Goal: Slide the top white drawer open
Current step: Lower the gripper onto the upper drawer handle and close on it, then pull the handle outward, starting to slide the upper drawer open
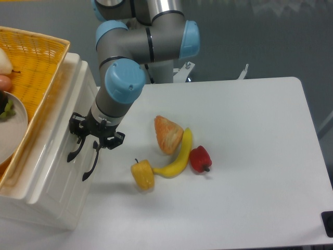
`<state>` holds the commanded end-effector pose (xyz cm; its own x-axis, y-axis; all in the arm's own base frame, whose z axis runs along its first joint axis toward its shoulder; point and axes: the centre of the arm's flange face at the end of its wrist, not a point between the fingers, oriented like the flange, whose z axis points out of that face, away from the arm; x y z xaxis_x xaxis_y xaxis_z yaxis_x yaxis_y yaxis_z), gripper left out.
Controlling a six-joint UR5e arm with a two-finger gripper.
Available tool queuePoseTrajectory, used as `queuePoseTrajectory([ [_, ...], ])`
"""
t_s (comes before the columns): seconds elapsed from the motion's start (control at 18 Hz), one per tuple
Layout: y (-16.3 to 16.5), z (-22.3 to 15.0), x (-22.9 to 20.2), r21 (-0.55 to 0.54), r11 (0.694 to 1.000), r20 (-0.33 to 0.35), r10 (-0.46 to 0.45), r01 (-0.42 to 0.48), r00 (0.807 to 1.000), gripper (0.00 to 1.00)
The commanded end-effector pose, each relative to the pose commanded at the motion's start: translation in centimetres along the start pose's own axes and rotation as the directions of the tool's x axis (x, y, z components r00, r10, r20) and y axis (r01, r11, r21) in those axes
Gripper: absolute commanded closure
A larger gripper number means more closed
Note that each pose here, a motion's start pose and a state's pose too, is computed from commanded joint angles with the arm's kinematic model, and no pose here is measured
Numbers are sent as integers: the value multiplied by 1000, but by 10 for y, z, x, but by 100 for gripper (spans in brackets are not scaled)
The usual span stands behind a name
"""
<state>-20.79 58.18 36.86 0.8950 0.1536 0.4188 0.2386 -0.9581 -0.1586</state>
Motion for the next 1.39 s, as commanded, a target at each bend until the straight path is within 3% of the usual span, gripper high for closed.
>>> queuePoseTrajectory([
  [0.83, 2, -5, 15, 7, 1000, 1, 21, -21, 1000, 40],
  [1.39, 2, -6, 16, 10, 1000, -2, 20, -20, 1000, 63],
])
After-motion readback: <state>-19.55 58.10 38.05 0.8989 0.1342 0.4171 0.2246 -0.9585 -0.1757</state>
